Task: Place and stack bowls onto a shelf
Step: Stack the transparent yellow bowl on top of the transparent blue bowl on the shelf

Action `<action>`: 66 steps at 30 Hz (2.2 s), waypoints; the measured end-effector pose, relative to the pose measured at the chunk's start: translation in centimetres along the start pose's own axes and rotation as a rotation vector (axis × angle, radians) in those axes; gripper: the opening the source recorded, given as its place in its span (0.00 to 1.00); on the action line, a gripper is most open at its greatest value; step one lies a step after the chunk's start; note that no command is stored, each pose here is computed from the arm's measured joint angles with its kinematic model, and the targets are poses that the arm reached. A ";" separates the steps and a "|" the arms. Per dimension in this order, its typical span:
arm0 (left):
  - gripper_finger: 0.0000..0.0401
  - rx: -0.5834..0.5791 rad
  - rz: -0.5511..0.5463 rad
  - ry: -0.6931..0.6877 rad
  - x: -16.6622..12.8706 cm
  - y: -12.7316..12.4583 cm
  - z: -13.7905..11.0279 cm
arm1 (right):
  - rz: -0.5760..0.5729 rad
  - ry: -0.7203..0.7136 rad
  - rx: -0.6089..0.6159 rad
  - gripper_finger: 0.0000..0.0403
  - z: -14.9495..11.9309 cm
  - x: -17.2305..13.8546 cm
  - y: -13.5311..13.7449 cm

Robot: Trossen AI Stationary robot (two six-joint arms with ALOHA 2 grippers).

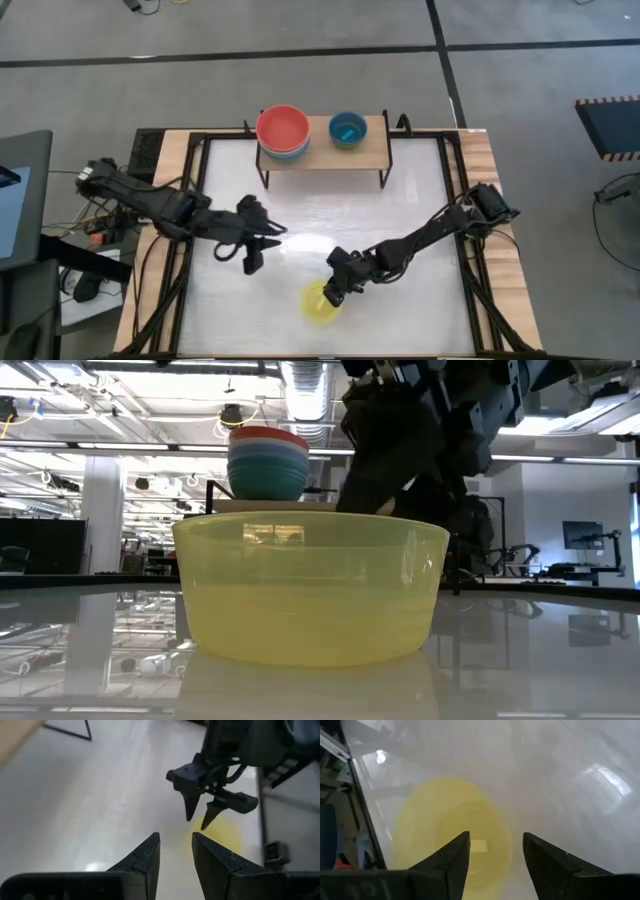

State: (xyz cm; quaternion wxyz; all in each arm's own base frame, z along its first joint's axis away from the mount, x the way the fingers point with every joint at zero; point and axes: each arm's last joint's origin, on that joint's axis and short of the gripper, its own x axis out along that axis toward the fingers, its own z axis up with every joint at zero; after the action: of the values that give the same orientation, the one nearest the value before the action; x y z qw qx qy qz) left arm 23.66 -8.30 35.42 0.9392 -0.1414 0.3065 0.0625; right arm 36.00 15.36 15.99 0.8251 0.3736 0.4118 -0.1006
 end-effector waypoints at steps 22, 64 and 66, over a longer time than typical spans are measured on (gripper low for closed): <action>0.25 -0.247 -0.133 -0.070 6.0 -0.6 -10.7 | -0.067 0.002 0.076 0.06 -1.2 -0.5 0.0; 0.01 -0.096 -0.032 -0.062 15.7 2.8 2.8 | -0.548 -0.030 -0.457 0.09 6.5 -14.7 5.1; 0.00 -0.082 0.006 -0.062 15.3 3.0 3.7 | -0.553 -0.042 -0.450 0.12 7.0 -15.1 5.1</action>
State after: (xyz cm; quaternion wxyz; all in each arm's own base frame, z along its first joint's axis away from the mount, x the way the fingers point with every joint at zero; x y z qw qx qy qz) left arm 37.46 -3.84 28.52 0.9415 -0.1768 0.2750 0.0820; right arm 32.96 11.92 32.82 0.8365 0.0547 0.4920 -0.2348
